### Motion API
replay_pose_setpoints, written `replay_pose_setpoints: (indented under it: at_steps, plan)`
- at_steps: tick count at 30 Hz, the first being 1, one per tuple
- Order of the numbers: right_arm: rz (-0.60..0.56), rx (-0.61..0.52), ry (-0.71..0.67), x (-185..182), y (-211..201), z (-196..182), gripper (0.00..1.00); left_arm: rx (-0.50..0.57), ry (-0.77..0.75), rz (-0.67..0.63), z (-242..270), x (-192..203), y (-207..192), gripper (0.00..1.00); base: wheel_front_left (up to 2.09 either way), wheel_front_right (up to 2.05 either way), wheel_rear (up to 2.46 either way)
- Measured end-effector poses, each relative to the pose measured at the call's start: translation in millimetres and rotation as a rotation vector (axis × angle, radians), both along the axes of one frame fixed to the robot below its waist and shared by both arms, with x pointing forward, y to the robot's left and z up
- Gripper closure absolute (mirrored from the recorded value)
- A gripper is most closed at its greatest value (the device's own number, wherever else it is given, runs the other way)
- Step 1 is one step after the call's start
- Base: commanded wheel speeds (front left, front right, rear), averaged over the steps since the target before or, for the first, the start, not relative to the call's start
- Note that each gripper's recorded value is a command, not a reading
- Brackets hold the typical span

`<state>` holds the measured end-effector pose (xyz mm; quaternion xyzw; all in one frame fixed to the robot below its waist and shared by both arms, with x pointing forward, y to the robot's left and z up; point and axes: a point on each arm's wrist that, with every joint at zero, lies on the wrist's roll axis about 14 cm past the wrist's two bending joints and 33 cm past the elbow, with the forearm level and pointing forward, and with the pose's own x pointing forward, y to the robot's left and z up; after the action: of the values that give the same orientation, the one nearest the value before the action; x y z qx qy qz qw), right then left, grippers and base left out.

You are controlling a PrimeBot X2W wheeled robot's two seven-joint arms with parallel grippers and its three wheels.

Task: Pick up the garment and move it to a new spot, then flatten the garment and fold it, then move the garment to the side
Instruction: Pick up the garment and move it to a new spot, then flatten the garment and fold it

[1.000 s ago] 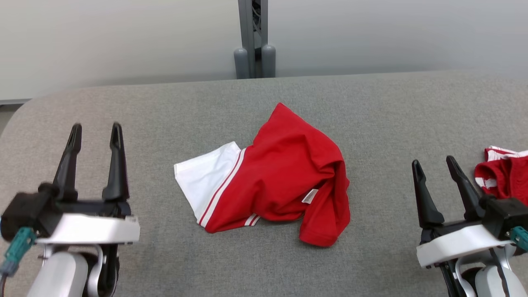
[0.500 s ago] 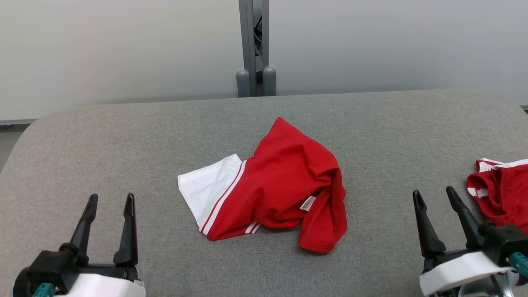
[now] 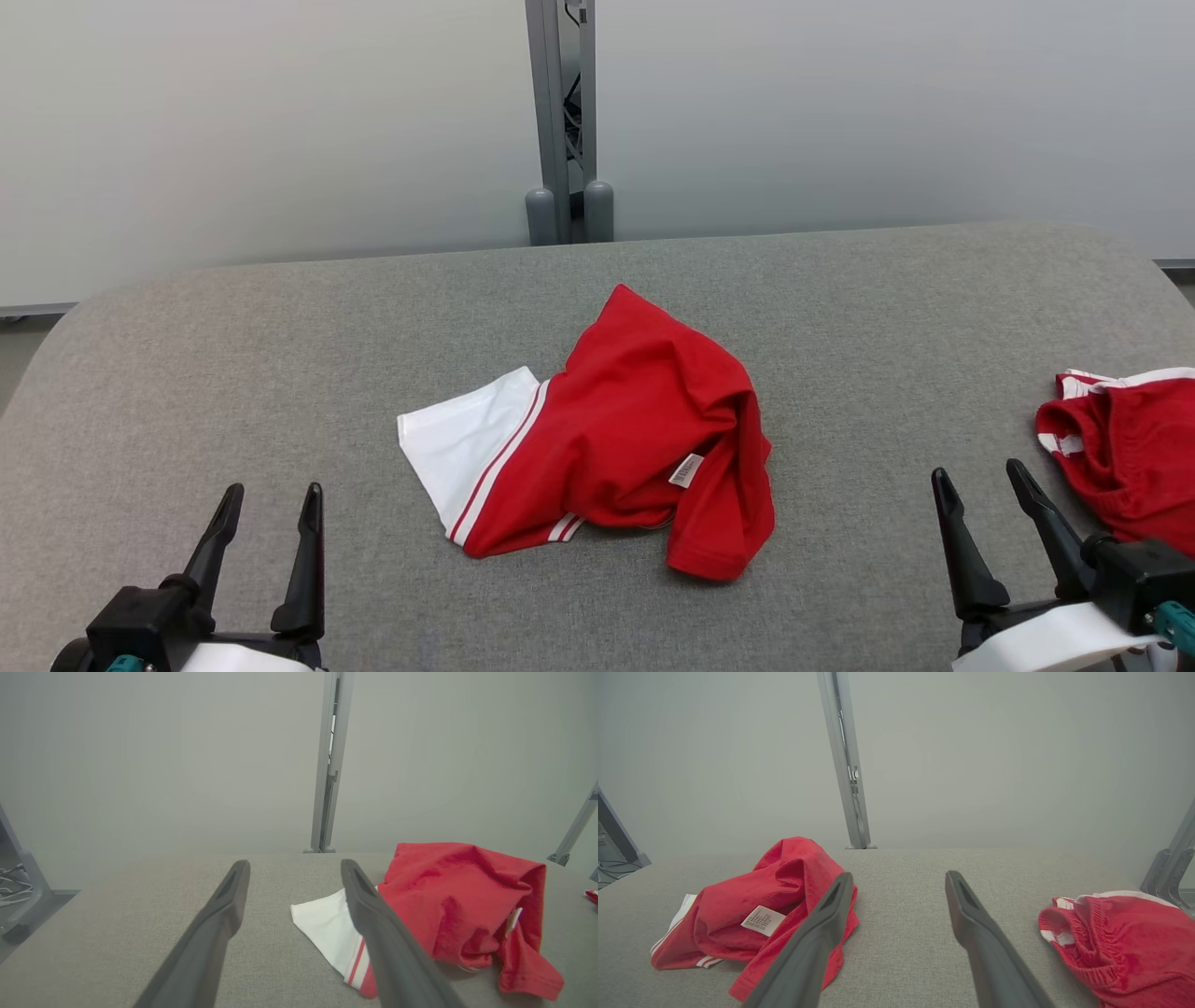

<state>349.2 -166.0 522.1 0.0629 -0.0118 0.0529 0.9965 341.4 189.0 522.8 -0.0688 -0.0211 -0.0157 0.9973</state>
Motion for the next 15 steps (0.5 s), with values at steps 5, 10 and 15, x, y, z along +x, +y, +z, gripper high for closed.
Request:
replay_pose_setpoints:
  at_steps: [5, 10, 15]
  plan:
    - [0.003, 0.002, -0.003, 0.1, 1.0, 1.4, 0.00, 0.007, 0.014, 0.009, -2.6, -0.6, 2.4, 0.00, 0.00, 0.00, 0.00]
    - [0.008, 0.003, -0.002, 0.2, 2.6, 1.3, 0.00, 0.005, 0.029, 0.006, -5.5, -0.6, 0.6, 0.00, 0.00, 0.00, 0.00]
    - [0.011, 0.004, -0.002, 0.6, 3.8, 1.3, 0.00, 0.000, 0.039, 0.009, -7.3, -0.7, 0.7, 0.00, 0.00, 0.00, 0.00]
